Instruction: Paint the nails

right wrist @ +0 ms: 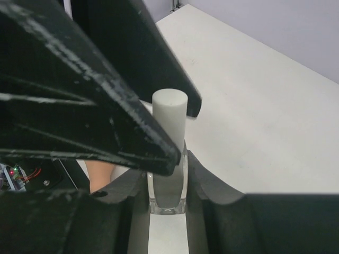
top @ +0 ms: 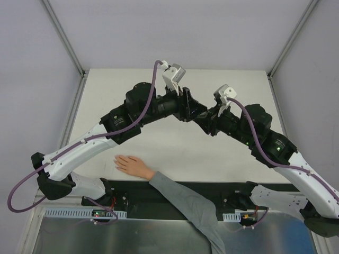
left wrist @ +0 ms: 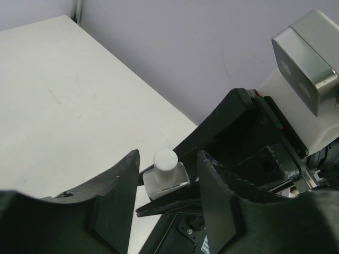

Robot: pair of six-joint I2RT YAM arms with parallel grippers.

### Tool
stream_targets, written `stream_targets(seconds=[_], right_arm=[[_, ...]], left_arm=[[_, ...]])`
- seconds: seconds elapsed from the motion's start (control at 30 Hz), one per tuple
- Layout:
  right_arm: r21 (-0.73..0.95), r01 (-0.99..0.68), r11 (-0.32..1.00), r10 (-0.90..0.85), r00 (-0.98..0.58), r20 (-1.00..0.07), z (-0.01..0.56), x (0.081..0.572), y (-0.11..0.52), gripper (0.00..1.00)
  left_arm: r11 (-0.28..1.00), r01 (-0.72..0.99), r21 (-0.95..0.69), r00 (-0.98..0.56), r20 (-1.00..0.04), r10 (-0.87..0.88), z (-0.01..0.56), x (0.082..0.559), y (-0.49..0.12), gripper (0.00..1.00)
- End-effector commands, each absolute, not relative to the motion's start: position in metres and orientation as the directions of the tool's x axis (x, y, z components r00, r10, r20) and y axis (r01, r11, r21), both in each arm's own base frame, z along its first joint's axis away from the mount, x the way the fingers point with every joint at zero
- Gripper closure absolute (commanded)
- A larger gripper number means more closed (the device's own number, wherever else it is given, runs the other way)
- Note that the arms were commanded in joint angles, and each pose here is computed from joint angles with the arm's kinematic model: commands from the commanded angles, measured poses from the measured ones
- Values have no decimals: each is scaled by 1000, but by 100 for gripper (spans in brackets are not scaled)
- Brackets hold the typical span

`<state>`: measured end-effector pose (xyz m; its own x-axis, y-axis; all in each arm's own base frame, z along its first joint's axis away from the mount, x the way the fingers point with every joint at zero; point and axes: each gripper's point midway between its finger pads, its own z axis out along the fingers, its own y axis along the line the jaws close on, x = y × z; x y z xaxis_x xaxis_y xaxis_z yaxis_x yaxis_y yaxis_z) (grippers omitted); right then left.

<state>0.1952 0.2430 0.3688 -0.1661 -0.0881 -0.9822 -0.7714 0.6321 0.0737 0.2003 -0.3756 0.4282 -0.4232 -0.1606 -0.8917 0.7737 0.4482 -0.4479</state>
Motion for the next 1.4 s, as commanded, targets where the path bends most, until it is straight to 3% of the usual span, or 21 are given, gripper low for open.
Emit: stream_targets(seconds=[0.0,0.07,0.1,0.13,0.2,0.27,0.3,0.37,0.4,0.47,0.6,0.67,0.7,0.73,0.77,0.87,0.9,1.0,1.1,1.23,1.37], right_arm=[[85,-749,657,1,-111,-994,402,192,231,100],[89,-759,646,10,-107,-994,405,188,231,100],[93,-761,643,19,-106,-994,407,185,229,100],[95,-762,641,26,-103,-994,409,183,227,100],[94,-774,626,47,-83,-995,414,174,221,100],[78,-852,518,64,-53,-997,420,150,227,100],[36,-951,306,59,-19,-998,418,109,237,100],[-46,-998,-52,130,39,-991,433,44,241,100],[43,-931,-363,86,-80,-993,431,-9,234,100],[20,-884,-467,148,-101,-984,457,-24,230,100],[7,-940,-341,184,-75,-980,456,-9,232,100],[61,-951,-303,121,-102,-987,444,2,238,100],[61,-960,-274,111,-95,-989,442,8,241,100],[59,-969,-242,83,-81,-993,436,16,244,100],[61,-977,-204,67,-76,-995,433,23,246,100],[66,-998,-8,-5,-66,-998,419,62,254,100],[68,-987,143,-16,-71,-997,417,90,253,100],[71,-922,382,-65,-103,-993,404,136,249,100],[68,-865,497,-63,-115,-991,400,161,246,100],[90,-836,542,-60,-146,-988,402,173,249,100],[102,-816,569,-63,-167,-984,399,181,251,100]], left_arm=[[386,790,-477,-439,-879,-186,446,186,-383,64],[349,799,-489,-463,-871,-161,441,178,-387,76],[323,809,-492,-469,-870,-149,442,173,-389,95],[302,815,-495,-475,-869,-140,443,169,-391,100],[176,859,-482,-475,-876,-83,447,145,-394,100],[17,903,-429,-429,-903,-13,453,114,-389,100],[-28,911,-411,-411,-912,4,451,107,-387,100],[-184,919,-348,-351,-936,18,459,79,-370,100],[-199,916,-349,-351,-936,26,450,79,-367,100],[-266,914,-307,-324,-946,-22,464,67,-354,100],[-247,913,-326,-342,-939,-25,461,72,-354,100],[-195,914,-356,-367,-930,-24,456,83,-355,100],[-167,913,-371,-381,-924,-28,456,89,-355,93],[-118,914,-389,-395,-918,-30,453,100,-352,68],[-80,913,-401,-405,-914,-36,451,107,-350,57],[93,907,-410,-401,-910,-103,454,137,-335,32],[132,908,-397,-382,-916,-126,458,140,-329,29],[273,871,-409,-368,-910,-190,461,164,-320,25],[347,832,-433,-372,-899,-232,464,181,-317,25],[406,784,-469,-396,-882,-254,460,197,-321,36],[402,771,-494,-431,-869,-241,456,203,-334,36]])
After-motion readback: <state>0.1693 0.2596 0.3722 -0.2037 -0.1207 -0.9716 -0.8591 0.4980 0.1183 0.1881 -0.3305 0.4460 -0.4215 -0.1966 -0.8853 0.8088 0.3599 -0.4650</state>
